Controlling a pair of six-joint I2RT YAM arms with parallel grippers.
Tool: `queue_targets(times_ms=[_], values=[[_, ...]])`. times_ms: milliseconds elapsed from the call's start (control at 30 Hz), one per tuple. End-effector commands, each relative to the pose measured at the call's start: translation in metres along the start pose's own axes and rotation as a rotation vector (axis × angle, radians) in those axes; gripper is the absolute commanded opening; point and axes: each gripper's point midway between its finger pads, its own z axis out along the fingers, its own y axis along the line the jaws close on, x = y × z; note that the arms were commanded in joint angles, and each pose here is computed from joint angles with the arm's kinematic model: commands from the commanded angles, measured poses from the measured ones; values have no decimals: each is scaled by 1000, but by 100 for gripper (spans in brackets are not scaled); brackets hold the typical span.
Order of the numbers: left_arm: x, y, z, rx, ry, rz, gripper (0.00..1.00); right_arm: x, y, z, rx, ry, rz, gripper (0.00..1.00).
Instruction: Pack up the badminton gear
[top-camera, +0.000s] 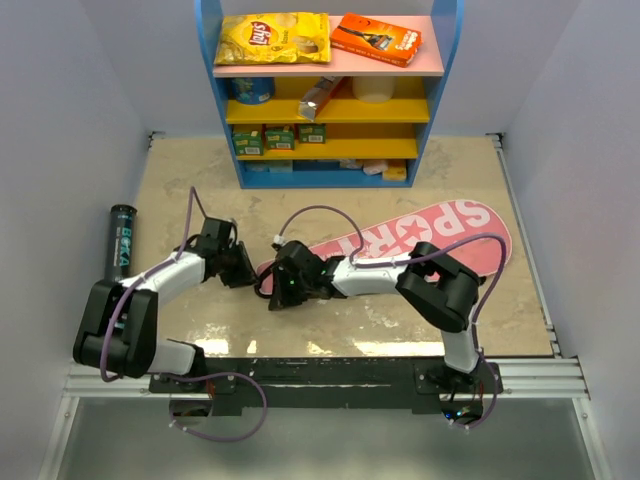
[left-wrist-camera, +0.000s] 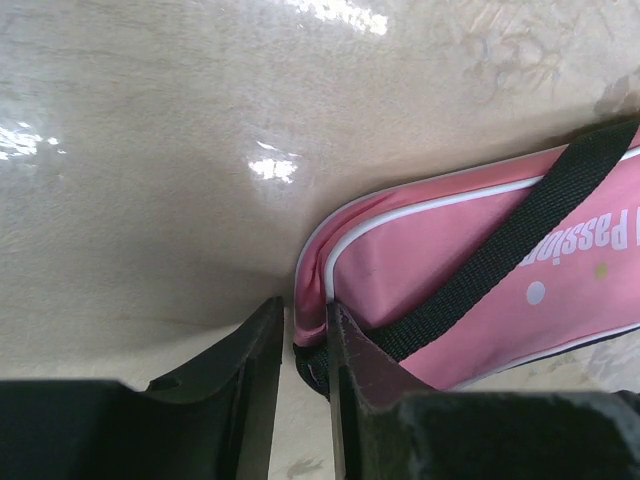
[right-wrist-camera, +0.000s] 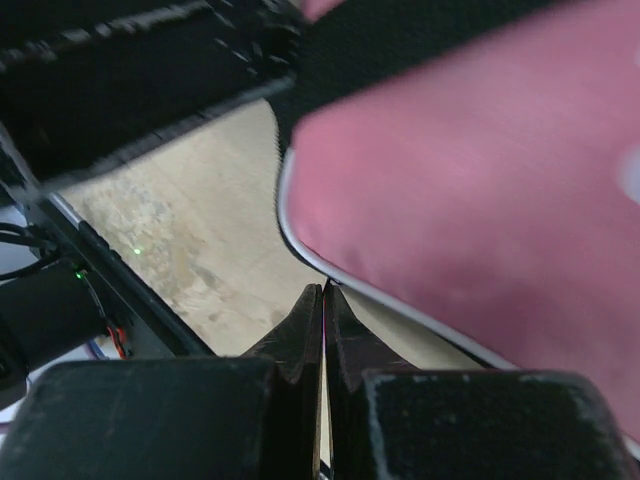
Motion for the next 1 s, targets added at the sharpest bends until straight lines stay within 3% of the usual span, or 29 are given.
queue_targets(times_ms=[0,400,667,833,967], values=[[38,7,4,-3,116,33,28,-6,49,6,-88,-12,27,0],[50,-19,-4,87,119,119,26,-28,80,28,-67,-126,220,0],[55,-25,-6,110,123,145,26,-70,80,17,23,-299,232,0],[53,-26,-7,109,114,146,25,-78,84,9,8,-332,215,0],[52,-25,-7,100,111,144,25,-70,85,-3,0,-303,175,19]])
